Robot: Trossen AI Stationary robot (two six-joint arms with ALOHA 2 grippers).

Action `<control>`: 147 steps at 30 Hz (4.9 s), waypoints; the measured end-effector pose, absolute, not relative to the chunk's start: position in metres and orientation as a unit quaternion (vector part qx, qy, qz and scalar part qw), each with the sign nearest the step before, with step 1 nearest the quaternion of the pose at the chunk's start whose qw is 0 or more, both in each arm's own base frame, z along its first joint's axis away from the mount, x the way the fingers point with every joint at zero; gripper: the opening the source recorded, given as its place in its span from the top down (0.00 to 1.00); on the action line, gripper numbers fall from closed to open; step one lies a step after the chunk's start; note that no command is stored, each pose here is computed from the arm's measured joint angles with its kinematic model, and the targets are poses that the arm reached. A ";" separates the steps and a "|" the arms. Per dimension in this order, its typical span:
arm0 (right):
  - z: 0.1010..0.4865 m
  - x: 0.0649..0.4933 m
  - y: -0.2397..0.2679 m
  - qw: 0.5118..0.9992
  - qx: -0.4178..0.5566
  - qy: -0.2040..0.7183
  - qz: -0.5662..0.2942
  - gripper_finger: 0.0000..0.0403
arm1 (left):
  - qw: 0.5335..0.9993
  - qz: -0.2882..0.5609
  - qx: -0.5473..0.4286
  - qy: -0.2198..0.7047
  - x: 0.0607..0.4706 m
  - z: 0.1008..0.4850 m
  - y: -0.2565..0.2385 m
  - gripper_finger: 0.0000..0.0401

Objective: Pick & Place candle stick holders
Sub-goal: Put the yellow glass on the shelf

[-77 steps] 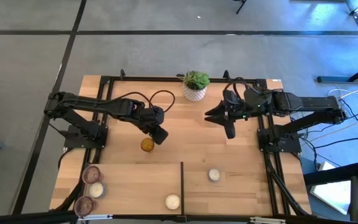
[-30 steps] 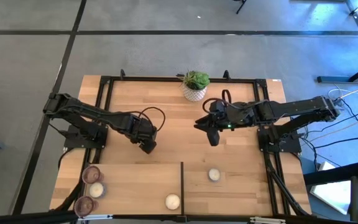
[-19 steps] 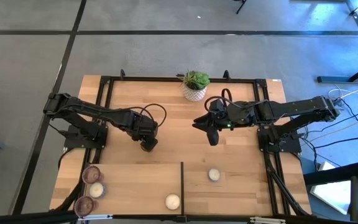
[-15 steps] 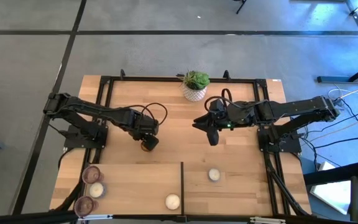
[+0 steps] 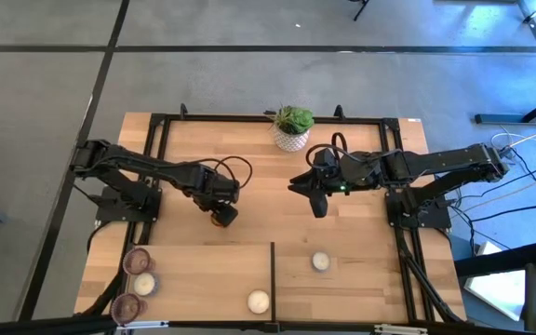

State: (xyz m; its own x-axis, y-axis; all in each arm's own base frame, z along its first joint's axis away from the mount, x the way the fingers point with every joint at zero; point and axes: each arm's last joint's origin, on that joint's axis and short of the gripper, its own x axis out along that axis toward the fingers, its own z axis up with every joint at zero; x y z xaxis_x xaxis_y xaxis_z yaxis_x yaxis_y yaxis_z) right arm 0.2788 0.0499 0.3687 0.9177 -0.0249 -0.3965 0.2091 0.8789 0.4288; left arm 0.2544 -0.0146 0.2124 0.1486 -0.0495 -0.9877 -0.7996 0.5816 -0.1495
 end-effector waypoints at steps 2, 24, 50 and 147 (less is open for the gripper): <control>0.369 0.279 0.050 0.950 0.239 0.193 -0.061 0.73 | 0.664 0.278 -0.361 0.593 0.256 0.211 -0.015 0.52; 0.368 0.278 0.050 0.950 0.236 0.197 -0.058 0.73 | 0.658 0.244 -0.345 0.623 0.254 0.201 -0.028 0.95; 0.368 0.278 0.050 0.950 0.234 0.197 -0.061 0.73 | 0.724 0.141 -0.375 0.562 0.232 0.329 -0.011 0.96; 0.350 0.261 0.079 0.934 0.184 0.306 -0.035 0.73 | 0.638 0.167 -0.370 0.654 0.338 0.357 -0.172 0.95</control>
State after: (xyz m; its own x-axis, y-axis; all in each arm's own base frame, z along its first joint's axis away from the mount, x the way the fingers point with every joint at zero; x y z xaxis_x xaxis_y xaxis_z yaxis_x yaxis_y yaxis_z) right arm 0.2606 0.0791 0.3504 0.8109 0.0477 -0.5833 0.1768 0.9301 0.3219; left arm 0.3384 -0.1725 0.3569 0.0891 -0.2717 -0.9583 -0.6970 0.6703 -0.2548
